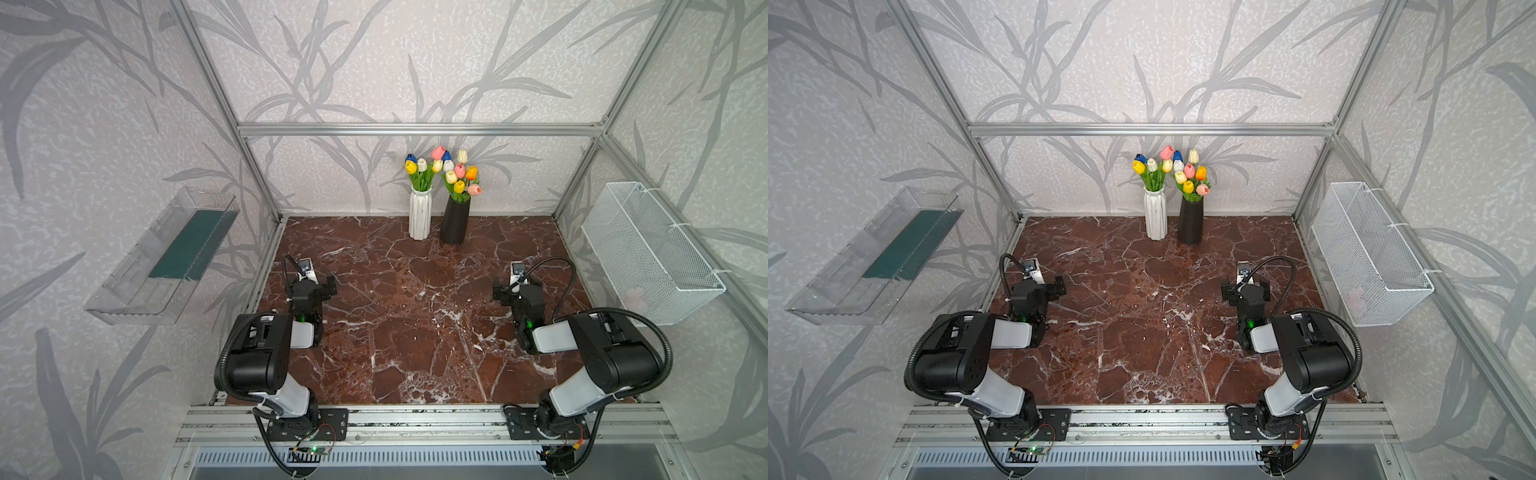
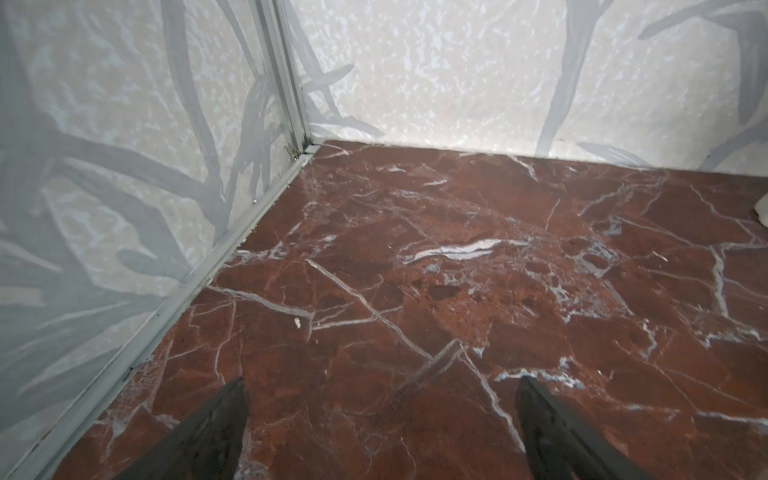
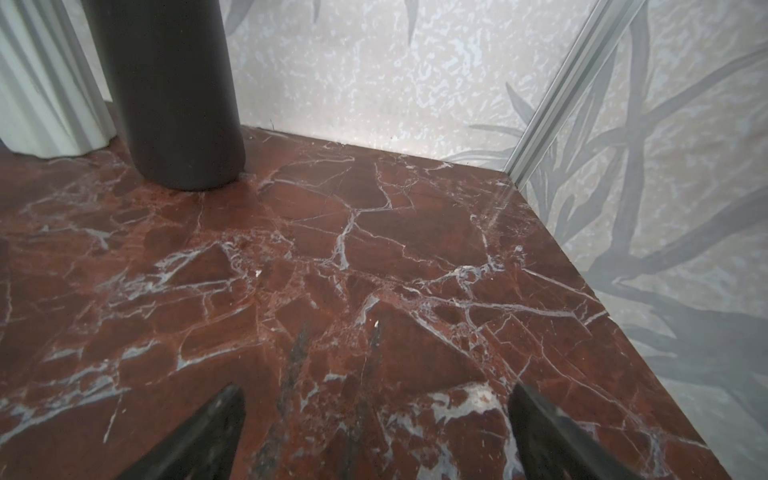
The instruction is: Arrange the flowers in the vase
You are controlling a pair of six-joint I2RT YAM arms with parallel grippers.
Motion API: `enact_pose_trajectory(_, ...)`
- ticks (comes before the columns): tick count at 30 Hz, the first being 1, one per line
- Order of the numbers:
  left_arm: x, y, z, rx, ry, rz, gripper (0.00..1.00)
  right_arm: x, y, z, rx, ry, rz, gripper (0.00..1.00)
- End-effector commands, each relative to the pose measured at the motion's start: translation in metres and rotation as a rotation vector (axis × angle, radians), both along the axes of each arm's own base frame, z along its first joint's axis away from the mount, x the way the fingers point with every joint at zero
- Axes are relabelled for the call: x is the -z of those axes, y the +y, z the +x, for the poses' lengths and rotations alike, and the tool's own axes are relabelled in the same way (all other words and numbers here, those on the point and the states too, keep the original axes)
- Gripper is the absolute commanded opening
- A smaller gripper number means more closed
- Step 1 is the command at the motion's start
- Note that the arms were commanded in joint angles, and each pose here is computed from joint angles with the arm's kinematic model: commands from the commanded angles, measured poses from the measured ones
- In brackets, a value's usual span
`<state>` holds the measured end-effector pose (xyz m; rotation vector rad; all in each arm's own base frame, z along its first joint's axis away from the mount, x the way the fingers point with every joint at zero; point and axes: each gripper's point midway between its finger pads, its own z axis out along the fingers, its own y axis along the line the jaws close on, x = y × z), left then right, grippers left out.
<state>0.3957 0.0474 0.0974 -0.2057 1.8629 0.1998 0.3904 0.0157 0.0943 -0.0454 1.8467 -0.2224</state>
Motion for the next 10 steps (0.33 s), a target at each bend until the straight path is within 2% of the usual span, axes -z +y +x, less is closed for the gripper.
enact_pose_trajectory(1, 0.0014, -0.005, -0.0009, 0.025, 0.011, -0.016, 0.99, -0.003, 0.0079, 0.0046, -0.037, -0.002, 0.027, 0.99)
enact_pose_trajectory(10, 0.0007, -0.0049, -0.0006, 0.025, 0.011, -0.016, 0.99, -0.0009, 0.0068, 0.0065, -0.06, 0.017, 0.059, 0.99)
